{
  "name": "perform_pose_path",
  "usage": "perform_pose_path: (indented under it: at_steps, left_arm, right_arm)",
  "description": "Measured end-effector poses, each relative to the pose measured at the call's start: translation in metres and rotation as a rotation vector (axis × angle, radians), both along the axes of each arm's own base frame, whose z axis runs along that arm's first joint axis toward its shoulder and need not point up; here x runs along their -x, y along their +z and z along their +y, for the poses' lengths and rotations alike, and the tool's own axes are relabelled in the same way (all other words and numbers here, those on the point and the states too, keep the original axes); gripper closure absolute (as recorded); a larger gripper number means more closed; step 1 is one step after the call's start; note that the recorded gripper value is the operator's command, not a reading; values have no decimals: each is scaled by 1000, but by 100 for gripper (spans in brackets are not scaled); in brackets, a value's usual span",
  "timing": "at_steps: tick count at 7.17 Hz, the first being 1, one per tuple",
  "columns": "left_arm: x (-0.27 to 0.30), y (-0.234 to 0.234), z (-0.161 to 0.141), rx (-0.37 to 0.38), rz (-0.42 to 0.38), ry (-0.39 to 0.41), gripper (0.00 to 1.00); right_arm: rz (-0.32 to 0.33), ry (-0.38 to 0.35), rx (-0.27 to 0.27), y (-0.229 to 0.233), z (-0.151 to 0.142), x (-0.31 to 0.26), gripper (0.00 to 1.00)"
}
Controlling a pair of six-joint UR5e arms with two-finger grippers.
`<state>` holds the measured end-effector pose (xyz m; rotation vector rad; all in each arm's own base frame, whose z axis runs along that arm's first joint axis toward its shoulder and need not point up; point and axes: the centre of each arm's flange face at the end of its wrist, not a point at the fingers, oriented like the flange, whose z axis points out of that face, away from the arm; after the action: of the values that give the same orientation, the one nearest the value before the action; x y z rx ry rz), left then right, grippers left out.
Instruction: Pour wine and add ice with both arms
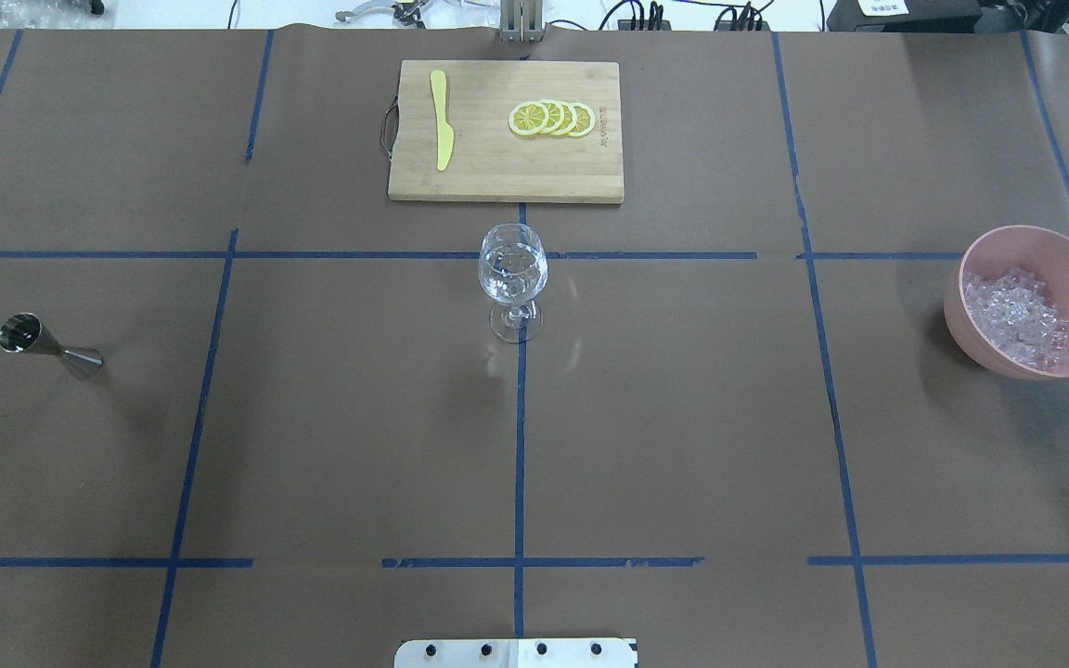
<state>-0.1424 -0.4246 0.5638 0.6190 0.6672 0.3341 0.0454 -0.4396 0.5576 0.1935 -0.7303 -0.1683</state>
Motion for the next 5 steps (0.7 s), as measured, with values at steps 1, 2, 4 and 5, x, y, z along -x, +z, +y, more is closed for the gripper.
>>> perform_pose_path:
  at_steps: [1, 2, 4, 5]
  left_arm:
    - [-1, -4, -2, -41, 14, -10, 0]
    - [-1, -11, -1, -73, 20, -18, 0]
    - [-7, -26, 1, -159, 15, -11, 0]
    - [-12, -29, 0, -177, 12, -2, 0]
  right_arm:
    - [-10, -1, 0, -1, 0, 1, 0]
    - [-24, -3, -1, -3, 1, 2, 0]
    - [-41, -7, -31, -7, 0, 3, 0]
    - [-53, -8, -40, -8, 0, 5, 0]
